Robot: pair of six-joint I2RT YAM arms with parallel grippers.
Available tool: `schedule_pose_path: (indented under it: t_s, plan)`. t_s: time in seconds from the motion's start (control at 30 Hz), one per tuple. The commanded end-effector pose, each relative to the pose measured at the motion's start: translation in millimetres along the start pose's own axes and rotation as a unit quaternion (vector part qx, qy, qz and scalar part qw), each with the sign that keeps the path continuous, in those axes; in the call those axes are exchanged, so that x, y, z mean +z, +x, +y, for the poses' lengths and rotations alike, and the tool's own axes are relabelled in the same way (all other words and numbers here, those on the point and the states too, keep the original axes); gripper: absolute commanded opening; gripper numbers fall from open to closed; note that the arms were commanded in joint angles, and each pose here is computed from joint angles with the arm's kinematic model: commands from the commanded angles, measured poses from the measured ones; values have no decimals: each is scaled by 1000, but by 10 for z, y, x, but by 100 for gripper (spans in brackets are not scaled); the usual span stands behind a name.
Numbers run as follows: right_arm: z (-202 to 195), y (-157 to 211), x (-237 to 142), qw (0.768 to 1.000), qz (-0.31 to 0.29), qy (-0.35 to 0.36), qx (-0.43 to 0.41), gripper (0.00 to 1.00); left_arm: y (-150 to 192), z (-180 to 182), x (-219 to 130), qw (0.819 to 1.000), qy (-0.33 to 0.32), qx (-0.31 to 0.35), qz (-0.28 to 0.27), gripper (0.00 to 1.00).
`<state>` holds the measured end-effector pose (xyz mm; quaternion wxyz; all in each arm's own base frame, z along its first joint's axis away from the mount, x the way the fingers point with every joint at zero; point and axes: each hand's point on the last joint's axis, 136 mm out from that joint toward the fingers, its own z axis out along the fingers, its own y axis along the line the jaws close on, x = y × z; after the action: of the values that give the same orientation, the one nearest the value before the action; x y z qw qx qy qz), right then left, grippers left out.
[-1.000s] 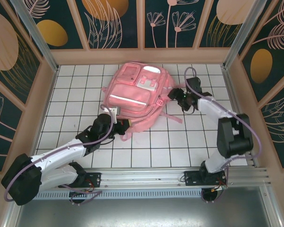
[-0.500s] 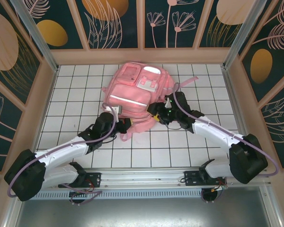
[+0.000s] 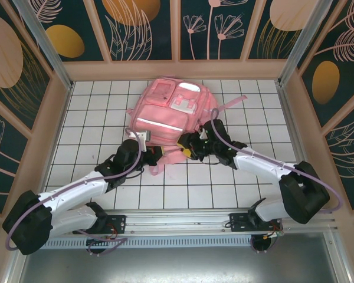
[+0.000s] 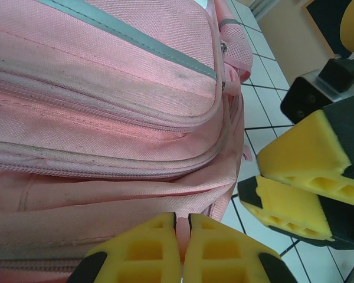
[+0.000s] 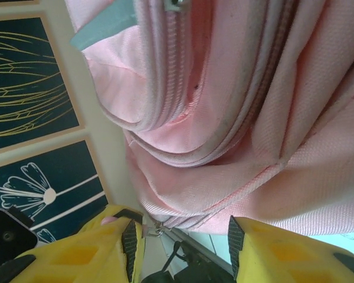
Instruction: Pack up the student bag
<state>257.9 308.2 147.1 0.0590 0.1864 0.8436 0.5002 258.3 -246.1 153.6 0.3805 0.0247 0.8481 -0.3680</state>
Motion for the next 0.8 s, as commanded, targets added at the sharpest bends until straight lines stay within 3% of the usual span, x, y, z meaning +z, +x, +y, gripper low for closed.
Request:
schedule_pose_path:
  t_s: [0.0,0.3,0.37,0.47,0.77]
  plan:
    - [9,23,90,1000,10,-12,6,47,-297,-308,-102,998,48,6,-45,0]
    - [80,-161,309,1000,-13,1,-11,40,-249,-307,-128,997,58,3,-44,0]
    - [90,-190,329,1000,-18,-1,-13,28,-222,-288,-134,997,57,2,-42,0]
    - [93,-228,322,999,-29,3,-19,0,-208,-220,-161,998,44,0,-46,0]
    - [-40,-371,66,997,-68,26,-21,0,-259,251,-386,993,-56,-20,-106,0]
